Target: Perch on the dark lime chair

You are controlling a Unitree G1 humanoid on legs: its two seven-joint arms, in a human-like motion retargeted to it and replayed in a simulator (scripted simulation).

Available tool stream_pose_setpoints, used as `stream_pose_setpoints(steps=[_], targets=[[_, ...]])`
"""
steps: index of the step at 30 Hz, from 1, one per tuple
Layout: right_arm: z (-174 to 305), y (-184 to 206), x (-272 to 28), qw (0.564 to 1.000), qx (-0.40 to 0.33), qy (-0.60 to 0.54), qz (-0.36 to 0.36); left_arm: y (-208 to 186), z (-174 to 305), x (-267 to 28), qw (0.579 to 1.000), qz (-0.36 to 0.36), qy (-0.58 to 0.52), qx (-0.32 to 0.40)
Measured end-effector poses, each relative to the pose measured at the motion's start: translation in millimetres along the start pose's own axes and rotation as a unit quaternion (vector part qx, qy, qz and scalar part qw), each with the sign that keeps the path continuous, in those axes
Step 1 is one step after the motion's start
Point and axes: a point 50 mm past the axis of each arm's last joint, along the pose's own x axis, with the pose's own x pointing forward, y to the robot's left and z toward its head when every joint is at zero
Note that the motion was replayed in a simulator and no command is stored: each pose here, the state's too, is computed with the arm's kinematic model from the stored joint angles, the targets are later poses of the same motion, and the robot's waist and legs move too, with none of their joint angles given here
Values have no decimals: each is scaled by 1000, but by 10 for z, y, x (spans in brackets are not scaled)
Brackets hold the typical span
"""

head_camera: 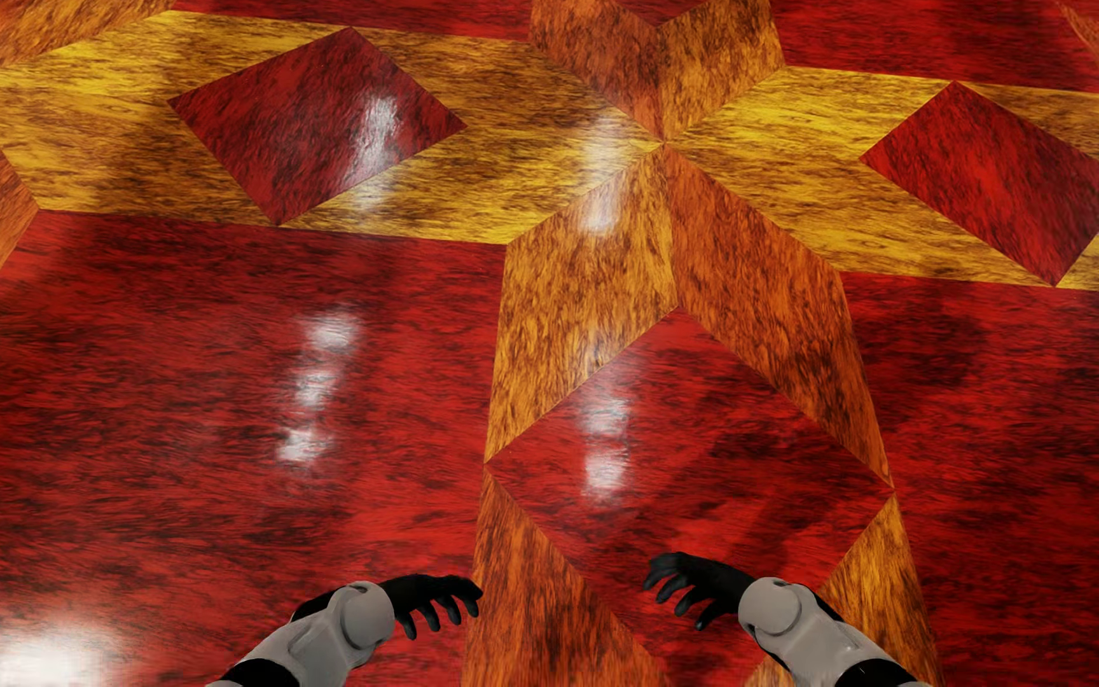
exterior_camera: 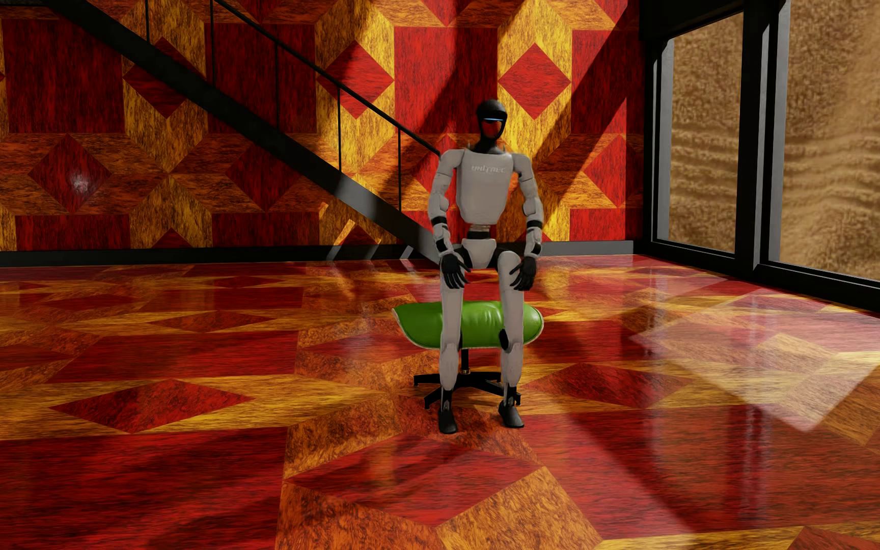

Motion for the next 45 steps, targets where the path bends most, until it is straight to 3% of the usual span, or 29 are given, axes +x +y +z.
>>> stream_pose_setpoints(steps=[2, 7, 12, 15, 19, 25, 31, 36, 39, 41, 43, 45], targets=[[258, -213, 8, 998, -41, -36, -42, 194, 257, 18, 996, 23, -33, 76], [1007, -603, -113, 963, -204, -162, -66, 718, 909, -57, 958, 59, -122, 253], [1805, -933, -668, 866, -353, -325, -138, 1143, 1506, -358, 875, 156, -205, 410], [2197, -1026, -1125, 795, -379, -430, -198, 1386, 1850, -785, 804, 253, -297, 448], [2399, -1067, -1756, 719, -361, -537, -253, 1433, 2080, -1378, 722, 322, -406, 458], [2470, -973, -2303, 648, -341, -623, -276, 1430, 2116, -1873, 670, 368, -472, 439], [2375, -1063, -2117, 686, -339, -578, -283, 1538, 1963, -1741, 710, 391, -427, 401], [1957, -1205, -1580, 781, -288, -476, -284, 1612, 1564, -1246, 804, 393, -343, 285], [1569, -1238, -1305, 829, -187, -424, -314, 1538, 1244, -921, 848, 420, -295, 133], [1271, -1246, -1125, 848, -85, -385, -354, 1435, 1000, -743, 851, 460, -255, -5], [937, -1187, -926, 866, 27, -323, -381, 1266, 720, -562, 862, 447, -199, -130], [562, -1064, -719, 878, 125, -254, -386, 1057, 329, -411, 879, 416, -123, -198]])
